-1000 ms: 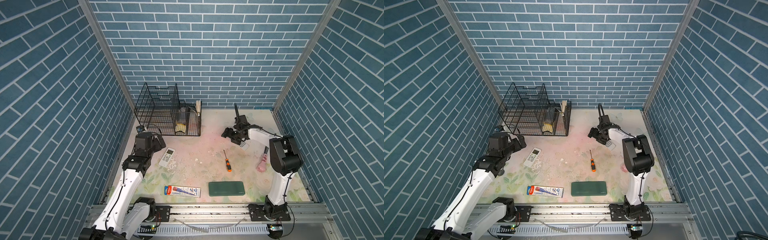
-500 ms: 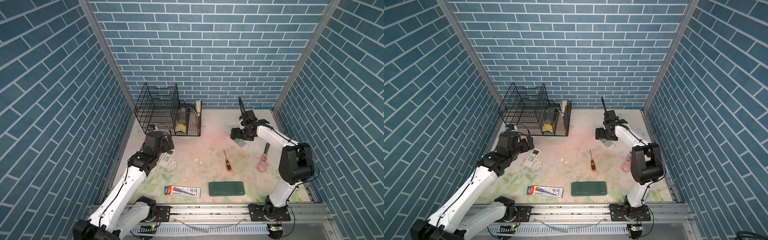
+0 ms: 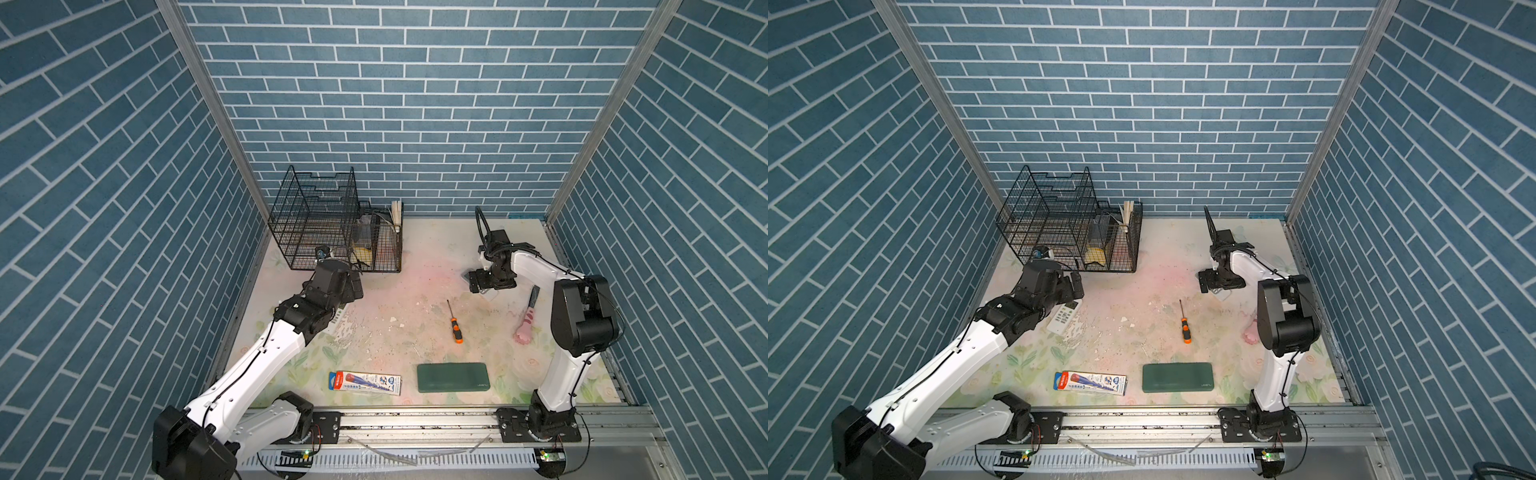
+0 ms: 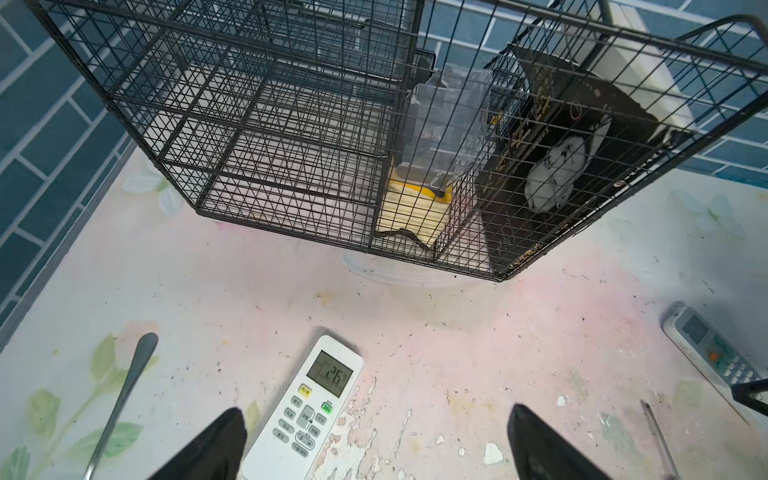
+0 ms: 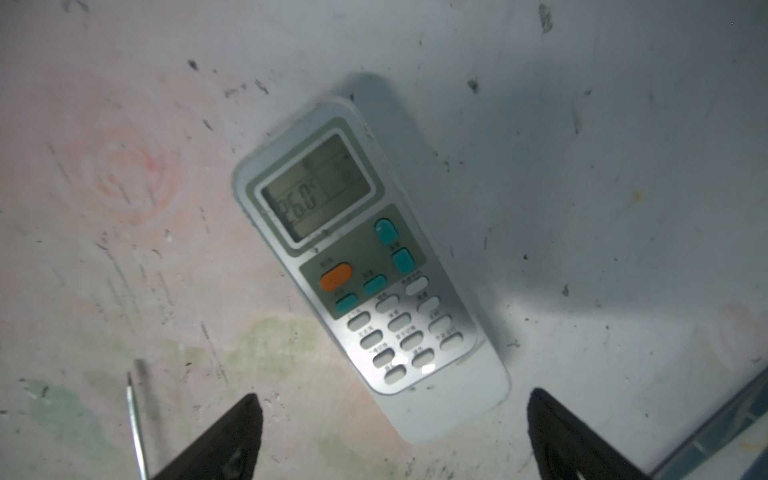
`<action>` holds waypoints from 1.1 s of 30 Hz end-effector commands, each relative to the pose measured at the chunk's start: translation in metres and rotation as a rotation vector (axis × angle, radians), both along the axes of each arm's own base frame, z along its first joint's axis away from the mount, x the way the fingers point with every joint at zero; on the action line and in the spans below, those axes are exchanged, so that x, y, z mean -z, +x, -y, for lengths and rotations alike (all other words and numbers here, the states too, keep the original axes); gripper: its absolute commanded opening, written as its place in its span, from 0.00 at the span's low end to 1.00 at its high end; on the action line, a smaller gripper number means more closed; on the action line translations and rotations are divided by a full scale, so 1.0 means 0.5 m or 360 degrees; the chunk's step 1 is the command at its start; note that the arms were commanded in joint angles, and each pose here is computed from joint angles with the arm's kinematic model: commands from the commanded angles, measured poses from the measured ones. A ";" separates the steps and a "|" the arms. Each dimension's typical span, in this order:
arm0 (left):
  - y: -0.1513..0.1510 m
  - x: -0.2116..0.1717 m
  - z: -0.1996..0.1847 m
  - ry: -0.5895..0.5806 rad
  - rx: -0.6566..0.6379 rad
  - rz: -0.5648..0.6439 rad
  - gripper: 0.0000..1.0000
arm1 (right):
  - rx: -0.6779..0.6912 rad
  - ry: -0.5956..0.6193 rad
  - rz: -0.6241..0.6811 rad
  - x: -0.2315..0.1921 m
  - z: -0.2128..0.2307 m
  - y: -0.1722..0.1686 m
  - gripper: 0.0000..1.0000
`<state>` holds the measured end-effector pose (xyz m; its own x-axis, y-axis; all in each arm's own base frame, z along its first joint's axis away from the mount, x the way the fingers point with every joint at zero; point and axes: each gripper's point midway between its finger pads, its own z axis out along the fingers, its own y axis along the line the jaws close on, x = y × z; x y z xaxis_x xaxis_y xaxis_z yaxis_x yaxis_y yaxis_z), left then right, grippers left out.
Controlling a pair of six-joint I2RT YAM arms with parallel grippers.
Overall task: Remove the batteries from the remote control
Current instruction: 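Lower the right gripper and grasp the white remote's bottom end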
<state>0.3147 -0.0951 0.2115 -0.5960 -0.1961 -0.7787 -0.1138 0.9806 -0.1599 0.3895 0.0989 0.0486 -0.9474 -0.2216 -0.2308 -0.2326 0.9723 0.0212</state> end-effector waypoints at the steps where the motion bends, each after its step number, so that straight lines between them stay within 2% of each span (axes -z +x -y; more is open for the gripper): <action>1: 0.004 -0.022 0.000 0.0012 -0.0023 0.0037 1.00 | -0.0098 0.0004 -0.0064 0.012 0.006 -0.002 0.99; 8: 0.004 -0.024 0.001 0.0017 -0.0029 0.0051 1.00 | -0.0088 0.0049 -0.0098 0.038 0.012 0.005 0.99; 13: 0.004 -0.022 0.000 0.0004 -0.0045 0.0052 1.00 | -0.0132 0.0152 -0.0135 0.047 -0.014 -0.006 0.97; 27: 0.006 -0.016 0.011 -0.0024 -0.0012 0.0054 1.00 | -0.0205 0.0050 -0.0187 0.057 -0.049 -0.062 0.89; 33: 0.003 -0.014 0.016 -0.0034 0.0019 0.0048 1.00 | -0.0169 -0.0020 -0.0215 0.073 -0.034 -0.079 0.80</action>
